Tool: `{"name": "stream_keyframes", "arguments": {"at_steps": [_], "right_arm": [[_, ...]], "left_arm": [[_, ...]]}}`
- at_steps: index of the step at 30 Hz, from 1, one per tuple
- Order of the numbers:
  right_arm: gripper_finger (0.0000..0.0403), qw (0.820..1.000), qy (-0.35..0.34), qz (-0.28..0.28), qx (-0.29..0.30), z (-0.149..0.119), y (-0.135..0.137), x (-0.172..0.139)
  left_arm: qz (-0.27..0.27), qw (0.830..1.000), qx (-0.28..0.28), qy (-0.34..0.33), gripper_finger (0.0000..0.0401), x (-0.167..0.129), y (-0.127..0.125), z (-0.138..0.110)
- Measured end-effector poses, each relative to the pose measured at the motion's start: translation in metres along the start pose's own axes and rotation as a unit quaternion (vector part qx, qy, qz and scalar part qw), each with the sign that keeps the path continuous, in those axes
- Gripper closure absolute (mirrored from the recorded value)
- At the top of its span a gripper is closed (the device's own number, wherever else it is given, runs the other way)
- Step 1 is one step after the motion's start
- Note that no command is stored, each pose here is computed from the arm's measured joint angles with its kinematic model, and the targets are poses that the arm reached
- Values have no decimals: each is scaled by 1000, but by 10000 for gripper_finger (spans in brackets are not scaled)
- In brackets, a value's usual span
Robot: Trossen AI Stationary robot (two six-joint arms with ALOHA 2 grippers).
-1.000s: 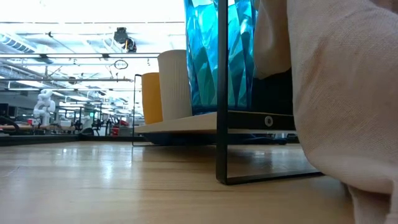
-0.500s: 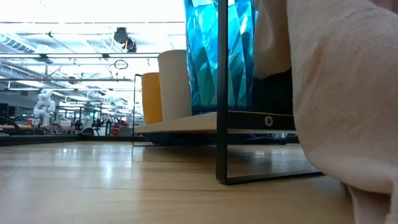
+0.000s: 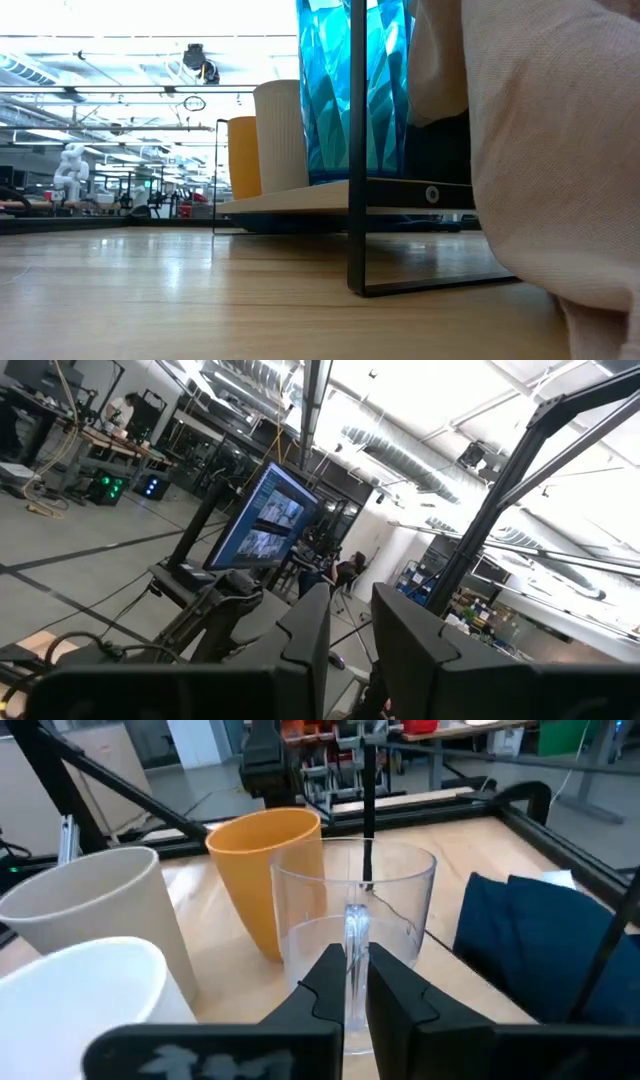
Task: Stack small to large cups/mugs on shelf
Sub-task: Put the transparent mug on the shelf
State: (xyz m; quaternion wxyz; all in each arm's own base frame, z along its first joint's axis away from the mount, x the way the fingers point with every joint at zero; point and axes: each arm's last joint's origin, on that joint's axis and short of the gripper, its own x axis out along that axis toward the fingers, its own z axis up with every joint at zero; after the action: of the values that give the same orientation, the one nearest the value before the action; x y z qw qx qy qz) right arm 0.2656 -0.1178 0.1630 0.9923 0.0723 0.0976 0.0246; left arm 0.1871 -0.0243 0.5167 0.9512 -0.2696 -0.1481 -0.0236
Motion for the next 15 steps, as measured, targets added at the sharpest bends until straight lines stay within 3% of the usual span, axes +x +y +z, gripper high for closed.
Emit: {"name": "stream_keyframes", "arguments": {"at_steps": [7, 15], "right_arm": [[393, 999, 22, 3, 24, -18, -4, 9], [393, 1000, 15, 1, 17, -18, -5, 10]], "left_arm": [[0, 1000, 1, 0, 323, 0, 0, 0], [0, 1000, 1, 1, 323, 0, 0, 0]]}}
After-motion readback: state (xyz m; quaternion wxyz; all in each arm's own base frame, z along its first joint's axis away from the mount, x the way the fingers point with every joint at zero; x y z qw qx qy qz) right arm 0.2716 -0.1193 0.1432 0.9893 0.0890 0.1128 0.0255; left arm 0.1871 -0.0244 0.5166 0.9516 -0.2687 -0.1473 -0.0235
